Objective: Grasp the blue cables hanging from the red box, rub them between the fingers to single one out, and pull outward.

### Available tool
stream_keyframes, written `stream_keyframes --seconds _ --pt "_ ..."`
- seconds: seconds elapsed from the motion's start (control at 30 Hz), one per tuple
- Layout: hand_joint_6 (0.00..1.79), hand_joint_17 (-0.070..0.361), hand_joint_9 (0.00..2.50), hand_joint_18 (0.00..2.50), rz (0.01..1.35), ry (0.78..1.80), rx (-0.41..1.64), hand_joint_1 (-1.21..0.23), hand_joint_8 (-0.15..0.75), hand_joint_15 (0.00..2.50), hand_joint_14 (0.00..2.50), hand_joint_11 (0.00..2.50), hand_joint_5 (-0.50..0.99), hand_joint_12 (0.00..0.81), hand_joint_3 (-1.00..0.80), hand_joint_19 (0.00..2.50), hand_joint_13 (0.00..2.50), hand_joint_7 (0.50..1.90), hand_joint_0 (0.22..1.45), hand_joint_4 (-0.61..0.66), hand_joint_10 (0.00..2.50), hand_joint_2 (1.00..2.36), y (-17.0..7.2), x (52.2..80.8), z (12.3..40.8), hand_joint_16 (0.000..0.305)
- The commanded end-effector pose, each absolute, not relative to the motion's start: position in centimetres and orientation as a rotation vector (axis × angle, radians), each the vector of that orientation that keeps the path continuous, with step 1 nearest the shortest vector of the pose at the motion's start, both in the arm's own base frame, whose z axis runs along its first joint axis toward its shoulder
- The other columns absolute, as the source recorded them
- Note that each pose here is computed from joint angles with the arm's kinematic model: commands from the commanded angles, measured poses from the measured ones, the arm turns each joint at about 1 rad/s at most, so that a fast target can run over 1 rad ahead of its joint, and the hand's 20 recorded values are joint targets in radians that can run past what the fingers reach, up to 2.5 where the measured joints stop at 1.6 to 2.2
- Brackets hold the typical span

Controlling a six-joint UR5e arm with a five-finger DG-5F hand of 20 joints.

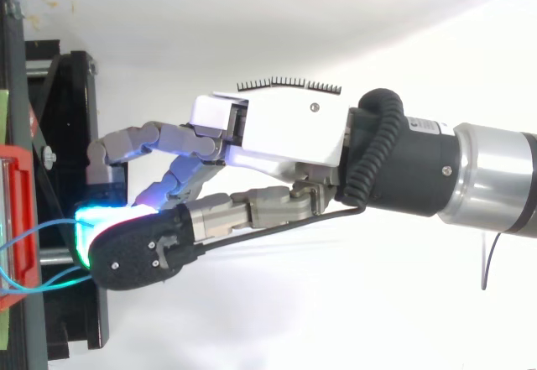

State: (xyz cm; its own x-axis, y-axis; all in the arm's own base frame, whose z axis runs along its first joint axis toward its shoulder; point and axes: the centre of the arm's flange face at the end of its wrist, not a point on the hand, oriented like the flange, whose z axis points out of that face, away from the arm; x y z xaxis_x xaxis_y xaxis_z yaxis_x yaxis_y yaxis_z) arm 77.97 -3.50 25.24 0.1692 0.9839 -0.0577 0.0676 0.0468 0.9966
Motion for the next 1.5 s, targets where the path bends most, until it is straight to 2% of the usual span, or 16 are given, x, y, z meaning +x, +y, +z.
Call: stream_keyframes --seconds 0.0,0.7,0.83,1.27,1.47 --pt "0.53 0.096 0.99 0.76 1.014 1.15 1.292 -0.38 0.277 0.27 0.01 0.32 -0.07 0.357 -0.5 0.45 0.83 1.35 0.52 0.25 0.01 1.0 -3.53 77.97 25.3 0.043" --pt "0.55 0.091 1.0 0.75 1.015 1.149 1.294 -0.53 0.268 0.27 0.01 0.33 -0.07 0.342 -0.28 0.45 0.83 1.35 0.61 0.24 0.01 1.01 -3.53 77.97 25.3 0.041" --pt "0.6 0.096 1.0 0.77 1.014 1.151 1.294 -0.6 0.278 0.27 0.01 0.33 -0.09 0.353 -0.25 0.44 0.84 1.29 0.61 0.24 0.01 1.01 -3.52 77.98 25.18 0.043" --pt "0.71 0.096 0.98 0.77 1.015 1.149 1.294 -0.67 0.275 0.27 0.01 0.35 -0.11 0.345 -0.19 0.43 0.83 1.13 0.61 0.22 0.01 1.02 -3.53 77.97 25.3 0.043" --pt "0.71 0.096 0.98 0.77 1.015 1.149 1.294 -0.6 0.267 0.28 0.01 0.34 -0.11 0.348 -0.28 0.45 0.83 1.11 0.59 0.23 0.01 1.01 -3.53 77.97 25.3 0.043"
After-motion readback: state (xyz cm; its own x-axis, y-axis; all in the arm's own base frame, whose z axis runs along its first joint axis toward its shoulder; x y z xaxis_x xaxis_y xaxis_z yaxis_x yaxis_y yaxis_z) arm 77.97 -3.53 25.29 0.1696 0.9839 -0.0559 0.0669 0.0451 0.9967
